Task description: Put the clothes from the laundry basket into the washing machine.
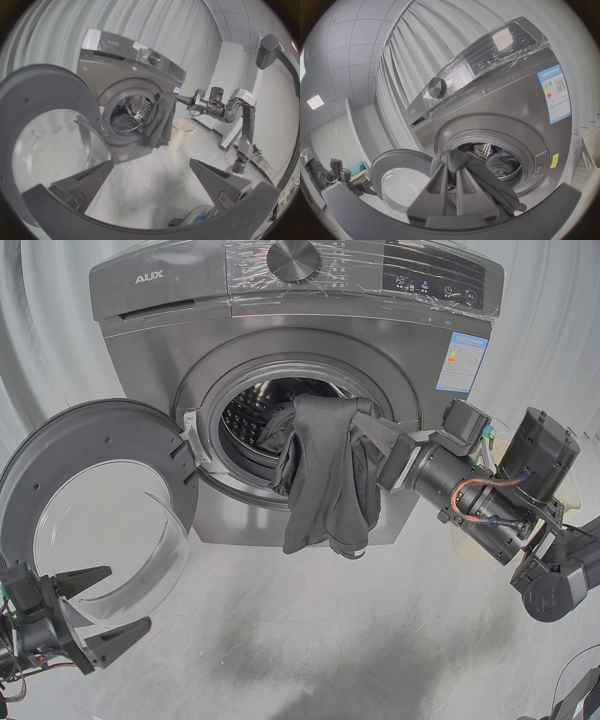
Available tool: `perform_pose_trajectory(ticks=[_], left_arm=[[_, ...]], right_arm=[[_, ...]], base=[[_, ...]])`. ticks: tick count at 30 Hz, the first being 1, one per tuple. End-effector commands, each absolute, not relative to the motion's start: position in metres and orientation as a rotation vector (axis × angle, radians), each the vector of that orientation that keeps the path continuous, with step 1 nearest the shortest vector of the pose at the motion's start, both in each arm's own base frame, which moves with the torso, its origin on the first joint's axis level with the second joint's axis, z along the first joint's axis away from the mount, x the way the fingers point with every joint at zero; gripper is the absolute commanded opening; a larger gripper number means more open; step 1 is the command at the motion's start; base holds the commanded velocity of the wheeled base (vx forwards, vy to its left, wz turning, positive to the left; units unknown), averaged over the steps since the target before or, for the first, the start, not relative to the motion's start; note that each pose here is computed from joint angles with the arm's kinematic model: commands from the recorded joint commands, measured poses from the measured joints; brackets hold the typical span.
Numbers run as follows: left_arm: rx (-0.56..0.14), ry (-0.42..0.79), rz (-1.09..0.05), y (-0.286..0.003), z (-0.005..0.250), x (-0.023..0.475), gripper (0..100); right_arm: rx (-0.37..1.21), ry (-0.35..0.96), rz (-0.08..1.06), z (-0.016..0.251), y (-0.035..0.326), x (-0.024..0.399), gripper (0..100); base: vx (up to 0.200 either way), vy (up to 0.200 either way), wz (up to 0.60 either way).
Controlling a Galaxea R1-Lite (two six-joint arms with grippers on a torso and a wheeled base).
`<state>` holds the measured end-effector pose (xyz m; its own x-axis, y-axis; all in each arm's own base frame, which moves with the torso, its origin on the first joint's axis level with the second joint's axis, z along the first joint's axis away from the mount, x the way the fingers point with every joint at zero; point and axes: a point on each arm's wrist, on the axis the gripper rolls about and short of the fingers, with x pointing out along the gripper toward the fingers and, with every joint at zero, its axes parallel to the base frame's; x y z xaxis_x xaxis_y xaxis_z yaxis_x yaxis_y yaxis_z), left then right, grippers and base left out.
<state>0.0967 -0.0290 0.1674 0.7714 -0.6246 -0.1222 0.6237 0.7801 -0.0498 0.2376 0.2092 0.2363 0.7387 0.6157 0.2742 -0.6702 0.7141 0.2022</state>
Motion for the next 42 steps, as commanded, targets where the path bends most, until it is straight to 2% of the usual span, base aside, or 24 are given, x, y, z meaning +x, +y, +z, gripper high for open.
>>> perform_pose_trajectory(ticks=[1,7,13,16,42], left_arm=[[-0.027,0.301,-0.797,-0.055,0.149,0.142,100],[-0.069,0.383,-0.876,-0.073,0.133,0.176,100],[-0.067,0.332,-0.925,-0.095,0.128,0.202,100],[-0.072,0.343,-0.941,-0.104,0.125,0.212,100],[-0.088,0.366,-0.921,-0.137,0.098,0.289,100]], right_arm=[[0.304,-0.200,0.741,0.237,0.222,0.243,0],[0.304,-0.197,0.738,0.236,0.222,0.241,0],[0.304,-0.195,0.738,0.236,0.221,0.241,0],[0.301,-0.195,0.739,0.235,0.222,0.240,0],[0.302,-0.190,0.766,0.235,0.230,0.232,0]], base=[[0.000,0.000,0.00],[0.000,0.000,0.00],[0.000,0.000,0.00],[0.000,0.000,0.00],[0.000,0.000,0.00]])
